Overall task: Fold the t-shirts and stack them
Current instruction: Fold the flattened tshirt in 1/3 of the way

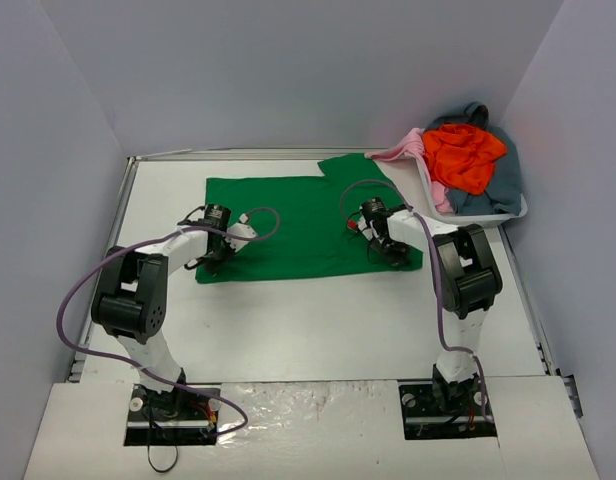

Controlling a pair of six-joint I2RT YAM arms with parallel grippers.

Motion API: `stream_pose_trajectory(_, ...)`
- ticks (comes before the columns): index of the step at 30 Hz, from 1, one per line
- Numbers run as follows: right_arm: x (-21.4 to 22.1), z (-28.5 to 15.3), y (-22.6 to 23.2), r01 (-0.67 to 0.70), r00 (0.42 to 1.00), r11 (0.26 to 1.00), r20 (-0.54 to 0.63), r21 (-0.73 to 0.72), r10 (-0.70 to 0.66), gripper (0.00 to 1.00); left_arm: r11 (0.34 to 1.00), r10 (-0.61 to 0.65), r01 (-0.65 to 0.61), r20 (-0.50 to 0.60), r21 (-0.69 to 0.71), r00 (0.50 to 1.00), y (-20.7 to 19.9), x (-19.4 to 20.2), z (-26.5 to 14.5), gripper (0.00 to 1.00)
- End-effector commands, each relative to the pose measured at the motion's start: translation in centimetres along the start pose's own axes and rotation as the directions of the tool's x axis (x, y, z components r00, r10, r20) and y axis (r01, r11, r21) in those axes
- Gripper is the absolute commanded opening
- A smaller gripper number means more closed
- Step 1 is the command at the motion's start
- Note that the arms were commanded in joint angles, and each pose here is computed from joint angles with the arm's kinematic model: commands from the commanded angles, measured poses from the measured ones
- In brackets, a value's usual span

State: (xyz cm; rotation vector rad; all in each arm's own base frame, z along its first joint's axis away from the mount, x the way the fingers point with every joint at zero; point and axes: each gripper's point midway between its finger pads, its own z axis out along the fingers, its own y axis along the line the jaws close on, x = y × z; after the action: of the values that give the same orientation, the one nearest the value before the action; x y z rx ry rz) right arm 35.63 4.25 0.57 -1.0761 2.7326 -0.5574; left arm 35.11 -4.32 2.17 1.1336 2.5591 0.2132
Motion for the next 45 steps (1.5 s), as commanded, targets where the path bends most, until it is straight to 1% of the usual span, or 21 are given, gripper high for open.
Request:
stream_pose_trajectory(1, 5.0, 0.9, 5.3, 0.038, 0.986, 0.981, -0.155, -0.191, -0.068, 0.0, 0.989, 0.035, -0.013, -0.144, 0.15, 0.989, -4.1, 4.1, -0.5, 0.02)
stream_pose_trajectory(8, 6.1, 0.3, 6.3, 0.061, 0.98, 0.976, -0.174, -0.209, -0.099, 0.0, 0.98, 0.069, -0.028, -0.206, 0.196, 0.976, -4.8, 5.3, -1.4, 0.02)
stream_pose_trajectory(19, 8.3, -0.6, 8.0, 0.114, 0.961, 0.965, -0.221, -0.235, -0.167, 0.0, 0.96, 0.107, -0.034, -0.253, 0.279, 0.962, -6.7, 6.8, -2.3, 0.02)
stream_pose_trajectory(25, 9.5, -1.1, 9.0, 0.146, 0.945, 0.96, -0.254, -0.238, -0.207, 0.0, 0.952, 0.117, -0.031, -0.268, 0.304, 0.956, -7.8, 7.2, -2.4, 0.02)
stream_pose_trajectory(38, 10.9, -2.2, 10.7, 0.187, 0.926, 0.944, -0.272, -0.273, -0.262, 0.0, 0.92, 0.16, -0.036, -0.291, 0.389, 0.943, -10.8, 8.7, -3.4, 0.02)
stream_pose_trajectory(42, 11.0, -2.2, 10.9, 0.193, 0.921, 0.941, -0.279, -0.277, -0.271, 0.0, 0.92, 0.163, -0.037, -0.295, 0.389, 0.941, -11.1, 9.2, -3.6, 0.02)
stream_pose_trajectory(45, 10.4, -2.5, 10.6, 0.193, 0.926, 0.944, -0.268, -0.268, -0.266, 0.0, 0.931, 0.16, -0.045, -0.295, 0.361, 0.942, -10.5, 9.1, -3.8, 0.02)
